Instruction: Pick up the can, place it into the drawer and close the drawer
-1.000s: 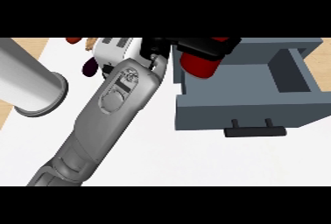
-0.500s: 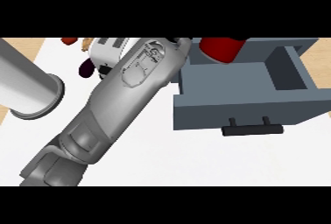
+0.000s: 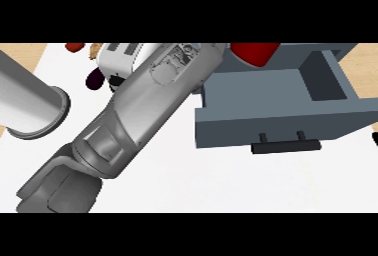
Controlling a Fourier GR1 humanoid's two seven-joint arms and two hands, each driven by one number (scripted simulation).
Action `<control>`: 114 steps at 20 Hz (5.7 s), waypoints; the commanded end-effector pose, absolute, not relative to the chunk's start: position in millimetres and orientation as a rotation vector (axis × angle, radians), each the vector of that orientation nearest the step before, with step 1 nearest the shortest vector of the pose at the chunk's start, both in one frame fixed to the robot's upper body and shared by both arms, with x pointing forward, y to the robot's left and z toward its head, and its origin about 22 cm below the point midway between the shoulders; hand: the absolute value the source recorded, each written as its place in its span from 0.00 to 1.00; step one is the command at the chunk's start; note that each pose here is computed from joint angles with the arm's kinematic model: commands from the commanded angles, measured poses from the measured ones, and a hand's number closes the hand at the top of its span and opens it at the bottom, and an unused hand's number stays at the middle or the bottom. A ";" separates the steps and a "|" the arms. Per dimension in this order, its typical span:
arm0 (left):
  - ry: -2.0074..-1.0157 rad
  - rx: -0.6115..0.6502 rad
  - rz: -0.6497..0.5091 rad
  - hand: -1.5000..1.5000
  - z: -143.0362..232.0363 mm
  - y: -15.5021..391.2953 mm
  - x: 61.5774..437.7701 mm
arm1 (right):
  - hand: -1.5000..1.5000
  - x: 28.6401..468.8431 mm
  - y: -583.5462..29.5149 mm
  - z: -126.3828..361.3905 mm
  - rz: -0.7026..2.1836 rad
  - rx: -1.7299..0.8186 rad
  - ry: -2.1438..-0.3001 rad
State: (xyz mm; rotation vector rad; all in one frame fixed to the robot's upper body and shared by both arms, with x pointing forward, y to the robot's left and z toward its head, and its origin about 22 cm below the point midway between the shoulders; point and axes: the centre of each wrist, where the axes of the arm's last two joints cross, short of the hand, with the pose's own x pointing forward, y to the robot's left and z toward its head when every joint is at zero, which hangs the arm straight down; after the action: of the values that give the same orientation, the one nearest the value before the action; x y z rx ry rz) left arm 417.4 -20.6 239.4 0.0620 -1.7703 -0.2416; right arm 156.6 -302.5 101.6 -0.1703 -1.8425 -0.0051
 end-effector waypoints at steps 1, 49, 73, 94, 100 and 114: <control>-1.745 0.067 -0.242 1.00 235.4 -16.4 427.4 | 0.00 158.4 -308.6 101.8 -0.018 -0.164 -1.841; -1.759 0.274 -0.093 0.00 153.2 -4.9 423.2 | 0.00 180.4 -290.8 149.7 0.389 -0.417 -2.016; -1.793 0.220 -0.037 0.00 194.9 -2.2 425.1 | 0.00 247.2 -238.9 71.4 1.016 -1.009 -1.700; -1.770 0.244 -0.053 0.00 225.7 86.6 410.5 | 0.00 343.3 -232.8 -9.3 0.961 -1.197 -1.618; -1.731 0.237 -0.058 0.00 207.6 106.6 395.5 | 0.00 374.5 -229.4 2.4 0.888 -1.273 -1.657; -1.729 0.232 -0.072 0.00 177.8 129.6 373.2 | 0.00 438.2 -218.1 48.3 0.819 -1.388 -1.675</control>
State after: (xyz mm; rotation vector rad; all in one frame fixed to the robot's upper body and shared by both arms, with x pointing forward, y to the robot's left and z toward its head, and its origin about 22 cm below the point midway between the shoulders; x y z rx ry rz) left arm 381.4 126.9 193.0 0.2362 -1.7259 -0.0619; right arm 425.5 -228.5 36.9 -1.4081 -1.6676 0.8266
